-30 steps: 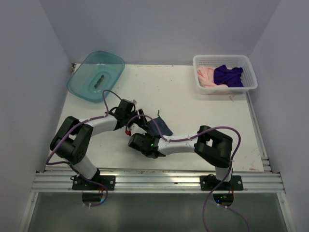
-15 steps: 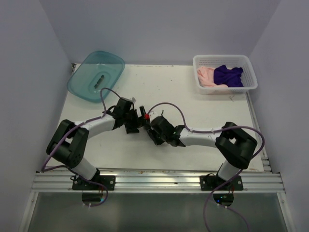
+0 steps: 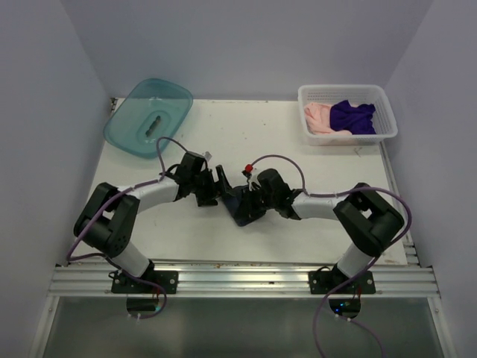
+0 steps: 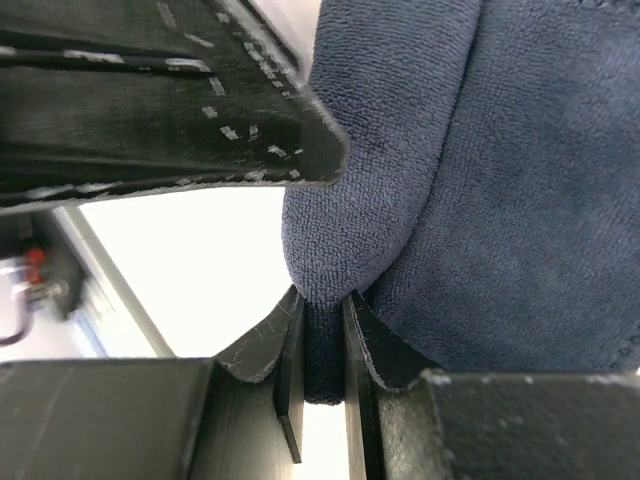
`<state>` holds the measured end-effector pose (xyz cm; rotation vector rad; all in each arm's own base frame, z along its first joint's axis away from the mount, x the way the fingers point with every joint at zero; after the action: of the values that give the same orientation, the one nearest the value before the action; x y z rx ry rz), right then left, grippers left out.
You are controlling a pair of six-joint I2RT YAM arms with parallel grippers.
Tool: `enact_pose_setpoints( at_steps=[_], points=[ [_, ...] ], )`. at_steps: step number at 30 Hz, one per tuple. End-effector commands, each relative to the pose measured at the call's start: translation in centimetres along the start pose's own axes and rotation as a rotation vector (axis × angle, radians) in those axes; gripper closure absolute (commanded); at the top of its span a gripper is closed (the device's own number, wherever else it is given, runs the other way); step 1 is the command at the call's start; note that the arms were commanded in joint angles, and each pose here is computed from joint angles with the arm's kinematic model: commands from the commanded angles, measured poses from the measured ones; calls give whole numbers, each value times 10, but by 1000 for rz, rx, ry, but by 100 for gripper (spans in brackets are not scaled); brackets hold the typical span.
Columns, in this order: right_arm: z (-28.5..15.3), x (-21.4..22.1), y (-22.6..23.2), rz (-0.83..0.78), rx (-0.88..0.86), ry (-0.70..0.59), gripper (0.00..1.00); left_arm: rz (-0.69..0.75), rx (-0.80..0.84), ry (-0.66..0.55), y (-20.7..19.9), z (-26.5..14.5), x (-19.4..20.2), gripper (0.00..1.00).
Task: Roll the towels
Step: Roll the towel
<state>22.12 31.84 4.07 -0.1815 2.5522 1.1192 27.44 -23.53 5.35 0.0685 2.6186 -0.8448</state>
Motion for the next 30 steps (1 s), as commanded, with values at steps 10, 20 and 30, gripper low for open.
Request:
enact_pose_setpoints(
  at_steps=[10, 20, 30],
  points=[
    [6, 6, 9, 97, -136, 116, 86, 10, 4, 21, 5, 24, 9, 42],
    [-36, -21, 4, -90, 183, -75, 36, -9, -22, 30, 6, 16, 14, 65],
    [-44, -20, 36, -559, 560, -239, 36, -21, -38, 12, 4, 9, 11, 65]
  ],
)
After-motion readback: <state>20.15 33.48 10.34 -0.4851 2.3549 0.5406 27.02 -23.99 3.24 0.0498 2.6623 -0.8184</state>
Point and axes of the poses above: each gripper's point midway between its finger pads, its own z axis out along the fingers, its own y axis along the line the jaws close on, x = y × z, the point moved 1 cm from there along -z, back along the fingers, and after that the axes turned 15 degrees about z, right-handed, at the moved point
